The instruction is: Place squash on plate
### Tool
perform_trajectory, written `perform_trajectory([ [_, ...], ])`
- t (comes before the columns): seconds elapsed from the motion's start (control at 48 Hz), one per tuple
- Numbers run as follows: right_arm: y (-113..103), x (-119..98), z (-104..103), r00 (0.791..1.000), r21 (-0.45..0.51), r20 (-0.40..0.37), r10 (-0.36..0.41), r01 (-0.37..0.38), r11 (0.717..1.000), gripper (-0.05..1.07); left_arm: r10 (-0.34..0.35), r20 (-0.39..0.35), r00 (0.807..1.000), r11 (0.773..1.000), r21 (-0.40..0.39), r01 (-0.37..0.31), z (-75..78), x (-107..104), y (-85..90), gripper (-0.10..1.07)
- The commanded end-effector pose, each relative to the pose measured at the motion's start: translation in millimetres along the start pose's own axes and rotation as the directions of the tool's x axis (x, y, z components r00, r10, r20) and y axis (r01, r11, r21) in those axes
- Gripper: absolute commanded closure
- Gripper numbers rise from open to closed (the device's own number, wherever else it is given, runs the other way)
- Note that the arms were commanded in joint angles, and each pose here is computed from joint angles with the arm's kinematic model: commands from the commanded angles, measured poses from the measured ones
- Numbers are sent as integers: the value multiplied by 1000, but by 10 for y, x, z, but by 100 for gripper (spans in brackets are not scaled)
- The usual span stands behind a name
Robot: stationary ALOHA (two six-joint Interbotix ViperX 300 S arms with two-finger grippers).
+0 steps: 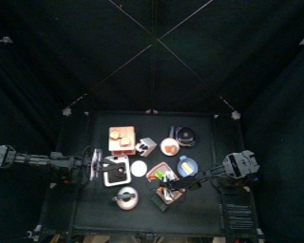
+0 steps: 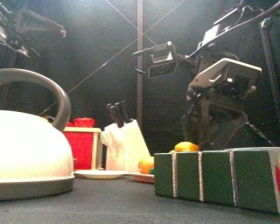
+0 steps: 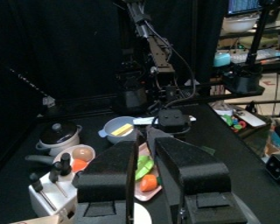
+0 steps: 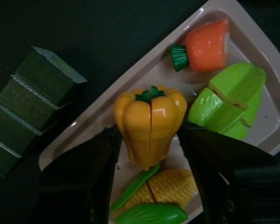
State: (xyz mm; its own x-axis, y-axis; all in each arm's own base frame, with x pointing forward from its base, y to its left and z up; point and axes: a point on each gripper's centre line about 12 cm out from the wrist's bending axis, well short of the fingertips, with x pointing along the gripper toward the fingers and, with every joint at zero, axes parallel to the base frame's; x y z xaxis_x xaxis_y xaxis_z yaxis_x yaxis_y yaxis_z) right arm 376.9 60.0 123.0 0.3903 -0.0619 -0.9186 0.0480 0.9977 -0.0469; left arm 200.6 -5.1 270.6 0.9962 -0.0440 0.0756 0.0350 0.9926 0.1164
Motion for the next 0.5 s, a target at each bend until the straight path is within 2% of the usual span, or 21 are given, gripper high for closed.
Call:
perform_trajectory([
  [0.0,-5,-99,118,999,13,42,9,-9,1000,14,3,20,1000,1000,2,-3,60,18,10,38],
  [0.229,-4,-107,133,999,12,45,9,-9,1000,6,3,20,1000,1000,2,-3,60,18,10,38],
  [0.479,32,-232,234,996,8,85,21,-22,1000,6,3,20,1000,1000,2,-3,60,18,10,38],
])
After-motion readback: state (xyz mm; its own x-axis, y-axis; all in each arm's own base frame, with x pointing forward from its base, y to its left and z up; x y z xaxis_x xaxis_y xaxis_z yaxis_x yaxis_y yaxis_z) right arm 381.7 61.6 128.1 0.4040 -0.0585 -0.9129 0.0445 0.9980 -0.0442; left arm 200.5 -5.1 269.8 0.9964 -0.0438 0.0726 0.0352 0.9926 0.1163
